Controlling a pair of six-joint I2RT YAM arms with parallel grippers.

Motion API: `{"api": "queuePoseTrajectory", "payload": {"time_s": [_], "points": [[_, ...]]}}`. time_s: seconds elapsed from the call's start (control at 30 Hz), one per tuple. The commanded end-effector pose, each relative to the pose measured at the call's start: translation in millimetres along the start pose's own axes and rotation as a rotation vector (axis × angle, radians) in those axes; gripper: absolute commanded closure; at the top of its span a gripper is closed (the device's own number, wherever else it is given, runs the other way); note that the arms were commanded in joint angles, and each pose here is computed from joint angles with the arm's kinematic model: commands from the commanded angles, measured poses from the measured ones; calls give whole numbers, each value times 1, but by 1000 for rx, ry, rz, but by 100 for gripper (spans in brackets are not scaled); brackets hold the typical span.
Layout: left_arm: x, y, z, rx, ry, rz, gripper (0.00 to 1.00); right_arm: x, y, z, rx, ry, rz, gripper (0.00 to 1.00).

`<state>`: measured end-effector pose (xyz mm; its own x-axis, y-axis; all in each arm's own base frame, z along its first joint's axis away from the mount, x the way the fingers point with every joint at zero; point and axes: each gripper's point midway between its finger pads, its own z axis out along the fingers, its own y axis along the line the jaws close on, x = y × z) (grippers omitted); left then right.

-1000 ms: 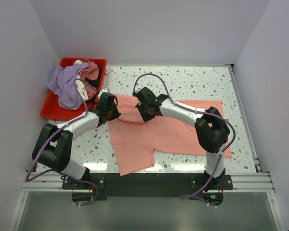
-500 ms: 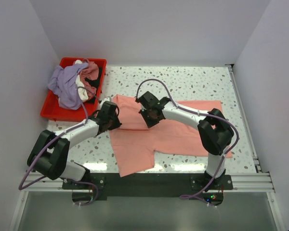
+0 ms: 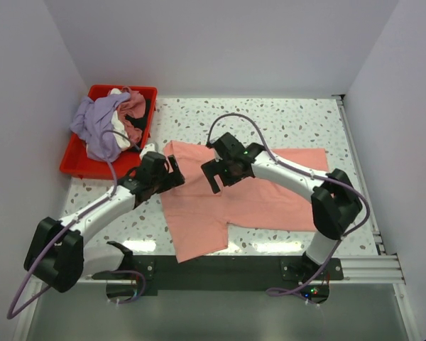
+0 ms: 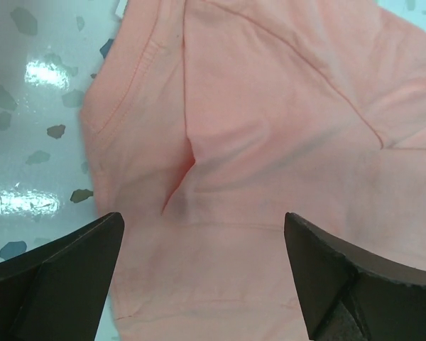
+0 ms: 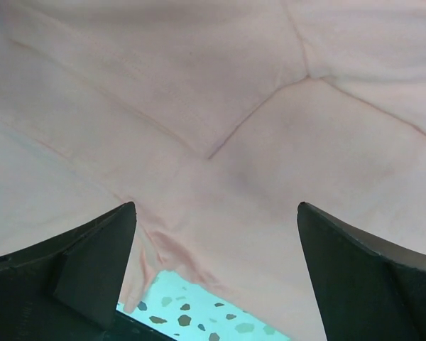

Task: Fold and stack the t-shirts
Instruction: Fold the tshirt

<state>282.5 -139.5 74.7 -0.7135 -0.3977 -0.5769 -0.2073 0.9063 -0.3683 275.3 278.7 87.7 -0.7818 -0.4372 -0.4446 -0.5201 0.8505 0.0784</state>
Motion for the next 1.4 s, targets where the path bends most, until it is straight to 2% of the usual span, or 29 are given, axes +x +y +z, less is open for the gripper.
{"api": "queuePoseTrajectory", "payload": {"time_s": [0.0,0.13,0.17,0.27,0.43,0.57,0.87,1.17,1.37], "points": [[-34,-27,-7,65,-87,9,0,-18,-34,-29,66,-96,103,1],[-51,-53,13,88,-85,32,0,-19,-96,-32,97,-125,301,1],[-53,-57,19,93,-80,47,0,-18,-125,-35,133,-133,366,1],[-59,-73,45,93,-49,68,0,-13,-178,-34,200,-131,467,1],[-66,-81,92,53,-2,77,0,-4,-244,-19,310,-89,557,1],[-69,-76,116,31,26,62,0,11,-283,3,318,-34,646,1],[-72,-63,160,-29,72,46,0,26,-320,46,322,40,730,1],[-87,-48,205,-97,97,2,0,10,-352,62,316,30,731,1],[-118,-62,215,-80,50,10,0,-18,-364,64,283,-20,715,1]]}}
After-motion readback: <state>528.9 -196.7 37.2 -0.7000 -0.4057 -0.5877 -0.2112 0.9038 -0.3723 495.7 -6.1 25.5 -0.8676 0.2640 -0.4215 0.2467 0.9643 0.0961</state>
